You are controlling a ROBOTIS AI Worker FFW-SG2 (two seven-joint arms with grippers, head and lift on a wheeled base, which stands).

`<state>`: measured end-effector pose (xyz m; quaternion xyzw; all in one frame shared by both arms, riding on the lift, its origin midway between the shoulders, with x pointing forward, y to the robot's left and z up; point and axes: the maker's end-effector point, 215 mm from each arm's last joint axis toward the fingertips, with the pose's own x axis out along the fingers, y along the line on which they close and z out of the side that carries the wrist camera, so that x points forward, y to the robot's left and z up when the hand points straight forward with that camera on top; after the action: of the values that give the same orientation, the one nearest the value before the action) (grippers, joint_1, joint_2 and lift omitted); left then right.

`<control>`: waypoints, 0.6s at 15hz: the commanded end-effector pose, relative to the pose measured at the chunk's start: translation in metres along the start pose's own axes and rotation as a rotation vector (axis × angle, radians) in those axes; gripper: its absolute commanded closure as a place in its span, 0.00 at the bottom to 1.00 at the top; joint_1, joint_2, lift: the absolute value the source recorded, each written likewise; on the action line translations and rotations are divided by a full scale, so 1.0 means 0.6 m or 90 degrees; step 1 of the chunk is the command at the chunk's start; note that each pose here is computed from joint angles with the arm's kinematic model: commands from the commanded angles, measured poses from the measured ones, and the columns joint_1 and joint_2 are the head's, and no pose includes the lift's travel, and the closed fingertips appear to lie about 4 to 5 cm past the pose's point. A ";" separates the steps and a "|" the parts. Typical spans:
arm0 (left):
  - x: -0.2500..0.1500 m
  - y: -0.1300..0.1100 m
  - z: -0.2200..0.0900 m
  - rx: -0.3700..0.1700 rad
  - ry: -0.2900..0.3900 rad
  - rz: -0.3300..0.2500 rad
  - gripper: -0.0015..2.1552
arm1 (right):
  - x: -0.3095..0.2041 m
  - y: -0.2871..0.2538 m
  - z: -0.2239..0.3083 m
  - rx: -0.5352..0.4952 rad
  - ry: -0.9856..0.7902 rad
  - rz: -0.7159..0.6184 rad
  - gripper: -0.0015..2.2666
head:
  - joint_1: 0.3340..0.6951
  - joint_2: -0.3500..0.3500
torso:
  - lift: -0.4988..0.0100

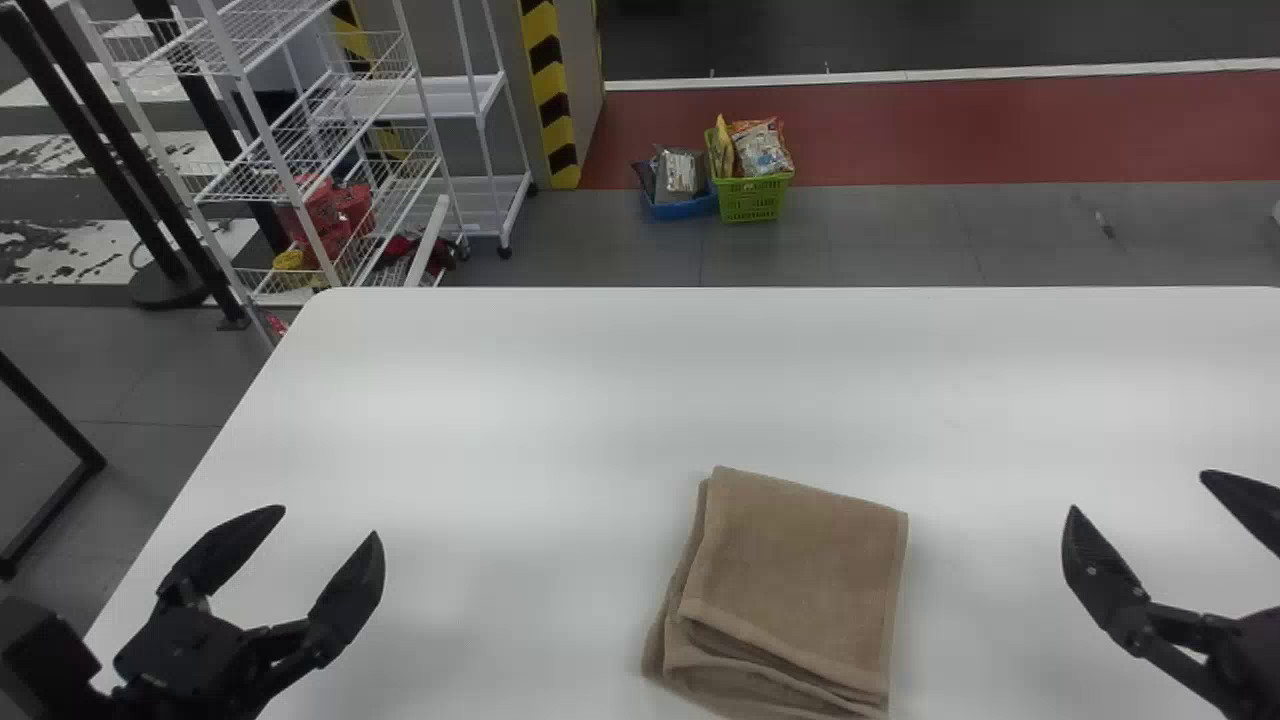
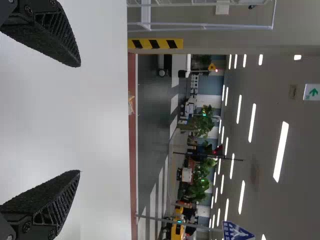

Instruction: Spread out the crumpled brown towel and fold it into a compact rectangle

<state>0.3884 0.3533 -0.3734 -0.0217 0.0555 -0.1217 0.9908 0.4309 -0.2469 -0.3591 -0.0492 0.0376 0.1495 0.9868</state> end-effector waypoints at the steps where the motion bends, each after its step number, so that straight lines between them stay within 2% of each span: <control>1: 0.000 -0.001 -0.002 -0.003 0.000 0.001 0.02 | 0.001 0.005 0.002 0.001 -0.002 0.003 0.03 | 1.00 0.71 | 0.73; 9: 0.000 -0.001 -0.004 -0.003 0.001 0.000 0.02 | 0.002 0.009 -0.002 0.009 0.000 0.006 0.03 | 1.00 0.72 | 0.73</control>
<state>0.3882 0.3532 -0.3756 -0.0226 0.0573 -0.1223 0.9906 0.4305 -0.2414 -0.3593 -0.0435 0.0379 0.1539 0.9864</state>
